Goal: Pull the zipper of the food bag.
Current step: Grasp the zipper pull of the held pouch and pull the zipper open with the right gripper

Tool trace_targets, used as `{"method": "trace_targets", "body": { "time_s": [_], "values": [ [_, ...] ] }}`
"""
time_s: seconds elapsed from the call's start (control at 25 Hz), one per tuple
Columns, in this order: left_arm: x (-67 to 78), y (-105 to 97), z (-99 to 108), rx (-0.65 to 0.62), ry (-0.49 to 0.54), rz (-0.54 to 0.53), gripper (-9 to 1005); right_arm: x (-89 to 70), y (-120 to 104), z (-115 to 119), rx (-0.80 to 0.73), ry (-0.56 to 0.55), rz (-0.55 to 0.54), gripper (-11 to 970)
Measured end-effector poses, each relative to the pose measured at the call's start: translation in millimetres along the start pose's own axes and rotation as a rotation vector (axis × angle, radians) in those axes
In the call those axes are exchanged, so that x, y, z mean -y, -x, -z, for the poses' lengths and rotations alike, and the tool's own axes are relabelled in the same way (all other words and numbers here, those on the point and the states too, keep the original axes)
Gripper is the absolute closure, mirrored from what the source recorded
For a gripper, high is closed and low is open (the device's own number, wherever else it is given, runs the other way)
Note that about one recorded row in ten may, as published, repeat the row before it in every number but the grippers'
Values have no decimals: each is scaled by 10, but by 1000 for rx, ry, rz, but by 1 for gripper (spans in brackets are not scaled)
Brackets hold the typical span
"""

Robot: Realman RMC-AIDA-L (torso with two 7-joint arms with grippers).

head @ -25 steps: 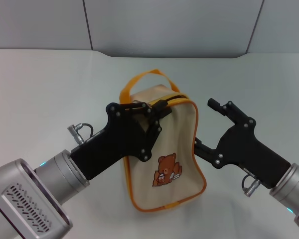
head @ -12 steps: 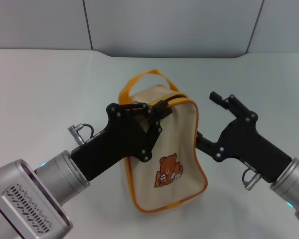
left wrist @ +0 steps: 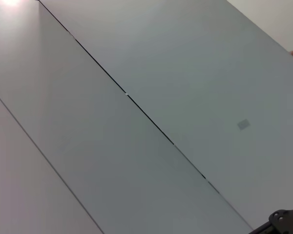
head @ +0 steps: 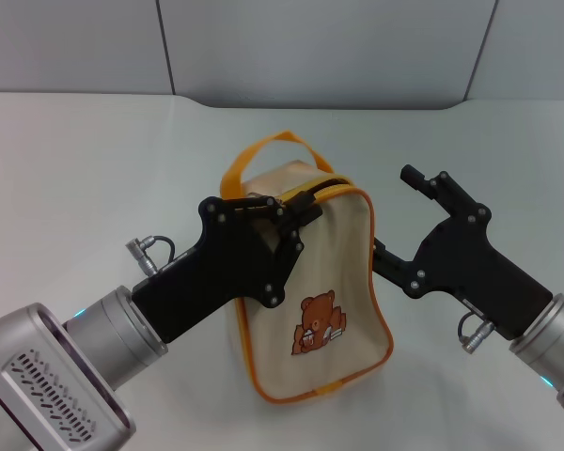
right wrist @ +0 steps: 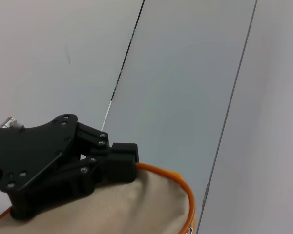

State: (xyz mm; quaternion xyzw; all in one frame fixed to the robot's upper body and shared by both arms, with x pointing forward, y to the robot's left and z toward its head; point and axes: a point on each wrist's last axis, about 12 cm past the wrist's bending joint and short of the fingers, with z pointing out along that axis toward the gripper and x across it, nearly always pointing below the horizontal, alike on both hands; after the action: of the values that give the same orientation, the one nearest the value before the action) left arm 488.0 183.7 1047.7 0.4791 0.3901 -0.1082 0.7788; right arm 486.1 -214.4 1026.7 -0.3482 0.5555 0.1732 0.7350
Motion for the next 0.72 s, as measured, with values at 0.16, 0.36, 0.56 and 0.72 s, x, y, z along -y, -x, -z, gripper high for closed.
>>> {"method": "trace_targets", "body": {
  "time_s": [0.16, 0.36, 0.56, 0.72],
  "values": [
    [1, -2, 6, -2, 0, 0, 948, -3, 1, -3, 1, 1, 0, 124],
    [3, 1, 5, 0, 0, 1, 949, -6, 1, -1, 1, 1, -2, 125],
    [7, 6, 5, 3, -2, 2, 949, -6, 2, -1, 1, 0, -2, 125],
    [8, 6, 5, 3, -2, 2, 949, -4, 1, -5, 0, 1, -1, 125]
  ]
}}
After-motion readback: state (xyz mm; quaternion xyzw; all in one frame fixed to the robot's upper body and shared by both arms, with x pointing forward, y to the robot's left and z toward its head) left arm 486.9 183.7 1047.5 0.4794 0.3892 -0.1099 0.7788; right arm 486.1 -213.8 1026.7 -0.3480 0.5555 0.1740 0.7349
